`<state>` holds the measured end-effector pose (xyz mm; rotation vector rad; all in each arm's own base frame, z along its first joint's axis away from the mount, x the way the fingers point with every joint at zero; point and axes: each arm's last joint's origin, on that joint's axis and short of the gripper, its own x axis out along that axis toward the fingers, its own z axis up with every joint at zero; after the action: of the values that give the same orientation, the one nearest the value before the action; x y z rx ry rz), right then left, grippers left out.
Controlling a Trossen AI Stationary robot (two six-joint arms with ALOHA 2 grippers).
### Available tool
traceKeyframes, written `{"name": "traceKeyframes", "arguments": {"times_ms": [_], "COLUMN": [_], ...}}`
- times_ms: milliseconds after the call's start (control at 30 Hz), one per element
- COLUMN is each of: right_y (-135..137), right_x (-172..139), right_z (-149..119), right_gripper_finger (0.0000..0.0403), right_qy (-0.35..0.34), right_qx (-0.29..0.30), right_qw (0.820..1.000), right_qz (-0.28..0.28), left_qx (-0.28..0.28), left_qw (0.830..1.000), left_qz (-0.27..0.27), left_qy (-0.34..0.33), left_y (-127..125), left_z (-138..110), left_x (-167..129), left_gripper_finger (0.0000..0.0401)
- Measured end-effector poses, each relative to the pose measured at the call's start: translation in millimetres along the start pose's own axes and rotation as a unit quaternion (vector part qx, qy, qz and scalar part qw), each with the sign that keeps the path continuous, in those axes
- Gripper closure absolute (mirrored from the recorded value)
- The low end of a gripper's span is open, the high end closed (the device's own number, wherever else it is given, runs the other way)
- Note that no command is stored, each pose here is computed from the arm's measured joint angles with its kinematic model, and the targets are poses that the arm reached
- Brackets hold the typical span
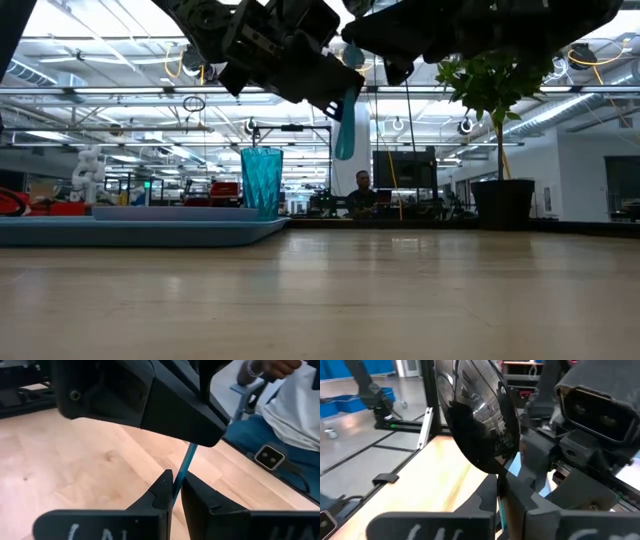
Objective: Pick and place plate/cup/fork/spoon on tray
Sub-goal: Put the blue spoon on the blue tray
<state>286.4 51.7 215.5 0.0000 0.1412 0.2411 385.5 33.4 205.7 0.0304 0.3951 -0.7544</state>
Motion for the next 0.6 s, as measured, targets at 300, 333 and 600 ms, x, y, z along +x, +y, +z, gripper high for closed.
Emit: {"name": "traceKeyframes", "arguments": {"times_ms": [300, 333, 600], "right_y": [0.4, 0.8, -0.4], "right_x": [-14.9, -17.5, -31.8], "right_z": [9.8, 11.1, 18.0], "right_gripper_finger": [0.0402, 0.0402, 0.0402], "right_qy": [0.022, 0.026, 0.035], "right_qx": [0.006, 0.01, 0.02], "right_qw": [0.998, 0.997, 0.98], "right_qz": [-0.061, -0.075, -0.193], "left_qx": [-0.036, -0.039, -0.029], "left_qw": [0.992, 0.989, 0.955], "left_qz": [0.116, 0.136, 0.291], "left_qy": [0.031, 0.041, 0.047], "left_y": [-3.6, -5.1, -13.0], "left_z": [14.3, 15.9, 34.5], "left_x": [-17.2, -19.6, -23.3], "left_gripper_finger": [0.035, 0.0344, 0.0296]}}
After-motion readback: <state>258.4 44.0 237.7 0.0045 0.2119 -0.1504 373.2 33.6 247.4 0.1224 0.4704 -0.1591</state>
